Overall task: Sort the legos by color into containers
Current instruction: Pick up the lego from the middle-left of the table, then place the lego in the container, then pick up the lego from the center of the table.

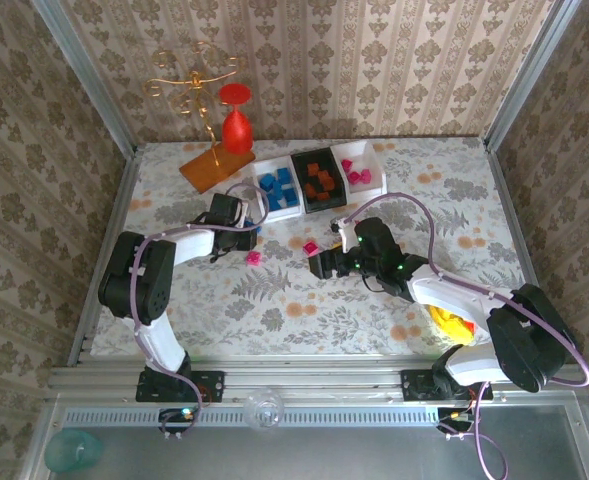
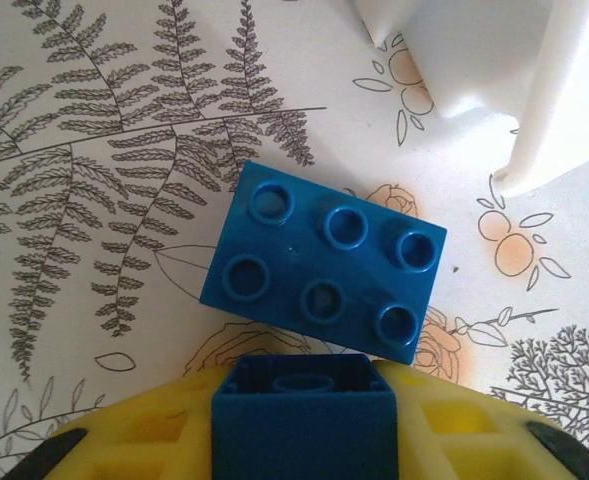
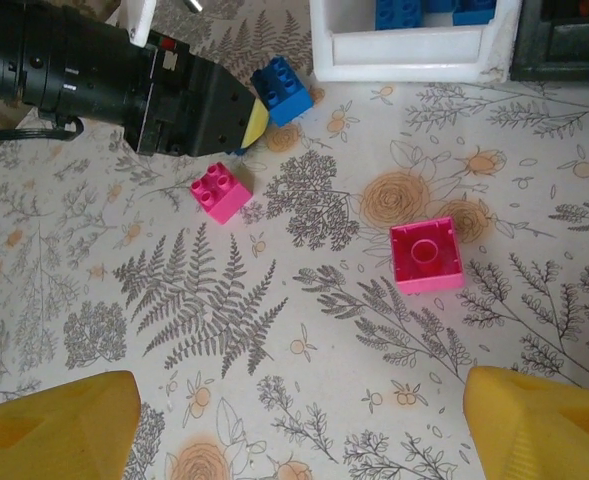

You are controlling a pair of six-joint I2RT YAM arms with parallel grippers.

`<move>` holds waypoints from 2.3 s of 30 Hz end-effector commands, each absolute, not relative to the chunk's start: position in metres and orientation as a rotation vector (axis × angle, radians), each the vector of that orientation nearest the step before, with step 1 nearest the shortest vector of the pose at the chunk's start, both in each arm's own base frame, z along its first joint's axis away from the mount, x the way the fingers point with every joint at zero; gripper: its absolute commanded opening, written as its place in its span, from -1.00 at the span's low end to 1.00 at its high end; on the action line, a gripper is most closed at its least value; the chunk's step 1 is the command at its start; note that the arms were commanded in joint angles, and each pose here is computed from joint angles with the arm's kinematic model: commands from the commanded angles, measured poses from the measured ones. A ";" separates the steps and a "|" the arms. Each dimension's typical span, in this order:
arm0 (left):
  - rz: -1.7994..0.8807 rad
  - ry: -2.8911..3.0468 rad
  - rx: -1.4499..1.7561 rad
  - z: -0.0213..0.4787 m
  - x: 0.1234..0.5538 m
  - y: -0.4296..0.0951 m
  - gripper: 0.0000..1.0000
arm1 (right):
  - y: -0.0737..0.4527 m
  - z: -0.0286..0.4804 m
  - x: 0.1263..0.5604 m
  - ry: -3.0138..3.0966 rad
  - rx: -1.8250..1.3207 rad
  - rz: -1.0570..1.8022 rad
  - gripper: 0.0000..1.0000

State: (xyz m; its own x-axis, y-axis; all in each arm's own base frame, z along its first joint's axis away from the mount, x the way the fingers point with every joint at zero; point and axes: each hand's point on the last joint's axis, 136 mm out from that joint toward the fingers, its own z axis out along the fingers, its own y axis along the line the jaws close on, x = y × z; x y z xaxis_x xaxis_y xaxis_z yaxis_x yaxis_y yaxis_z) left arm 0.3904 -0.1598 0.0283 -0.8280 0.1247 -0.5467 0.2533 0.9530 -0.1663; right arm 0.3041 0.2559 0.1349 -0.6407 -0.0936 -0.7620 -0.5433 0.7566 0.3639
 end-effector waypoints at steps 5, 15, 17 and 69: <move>-0.376 2.403 0.233 0.083 0.406 -0.168 -0.43 | 0.250 0.169 0.326 2.018 -0.408 0.665 0.74; -0.478 2.251 0.238 0.136 0.448 -0.201 -0.48 | 0.231 0.199 0.354 1.871 -0.330 0.397 0.81; -0.491 2.236 0.252 0.141 0.460 -0.212 -0.48 | 0.231 0.198 0.359 1.861 -0.338 0.334 0.82; -0.850 1.941 0.758 0.163 0.289 -0.222 0.54 | 0.284 0.026 0.381 2.570 -0.627 0.190 0.38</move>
State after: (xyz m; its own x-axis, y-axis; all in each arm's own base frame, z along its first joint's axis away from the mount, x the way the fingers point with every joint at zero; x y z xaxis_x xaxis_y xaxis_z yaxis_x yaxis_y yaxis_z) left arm 0.2917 -0.2209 0.1562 -0.4997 0.1659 -0.8502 0.7339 0.6025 -0.3138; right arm 0.3820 0.2836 0.0331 -0.7584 -0.3851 -0.5258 -0.4651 0.8850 0.0227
